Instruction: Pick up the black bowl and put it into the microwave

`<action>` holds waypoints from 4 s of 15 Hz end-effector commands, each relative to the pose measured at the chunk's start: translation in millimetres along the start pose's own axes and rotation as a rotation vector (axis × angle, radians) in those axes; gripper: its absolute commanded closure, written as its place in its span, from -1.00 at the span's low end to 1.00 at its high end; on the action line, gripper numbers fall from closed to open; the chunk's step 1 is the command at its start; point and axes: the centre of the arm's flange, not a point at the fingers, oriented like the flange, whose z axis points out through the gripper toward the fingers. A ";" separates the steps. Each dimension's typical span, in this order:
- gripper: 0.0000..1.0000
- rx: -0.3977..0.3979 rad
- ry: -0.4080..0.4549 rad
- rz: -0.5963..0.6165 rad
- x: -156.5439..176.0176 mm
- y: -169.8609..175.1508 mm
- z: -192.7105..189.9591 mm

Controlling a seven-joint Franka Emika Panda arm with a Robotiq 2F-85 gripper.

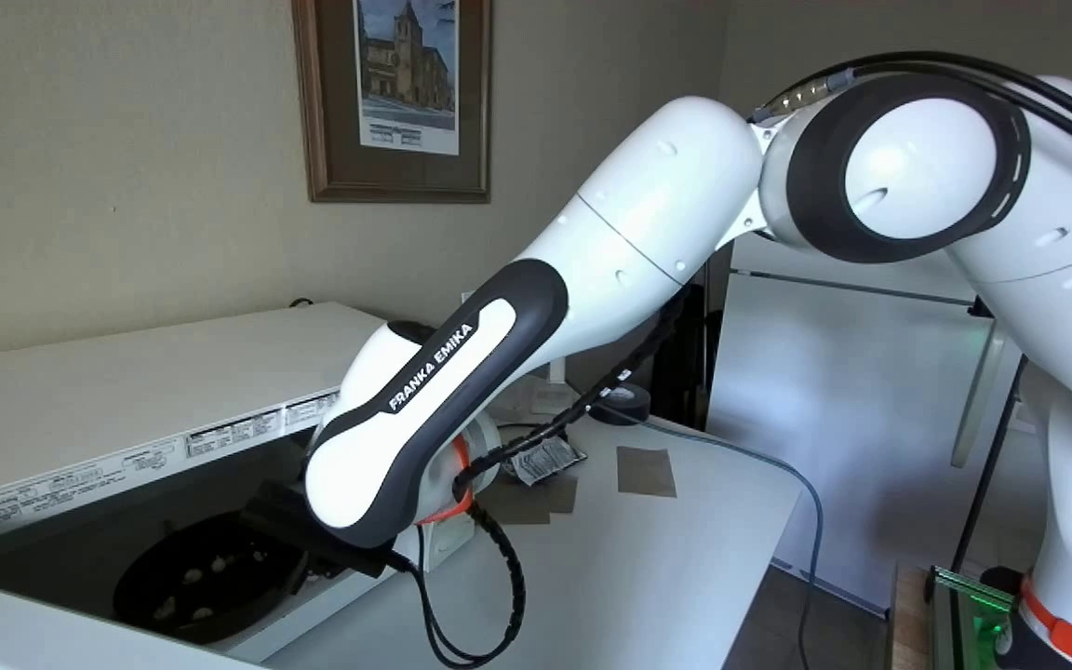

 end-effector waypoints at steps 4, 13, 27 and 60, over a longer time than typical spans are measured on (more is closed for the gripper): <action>-0.97 0.017 0.032 -0.040 1.5 -13.1 -1.1; -1.00 0.057 0.053 -0.204 -2.3 -8.4 -31.1; -1.00 0.037 0.024 -0.764 -15.1 15.1 -80.2; -1.00 0.025 -0.173 -1.115 -2.9 100.0 -260.9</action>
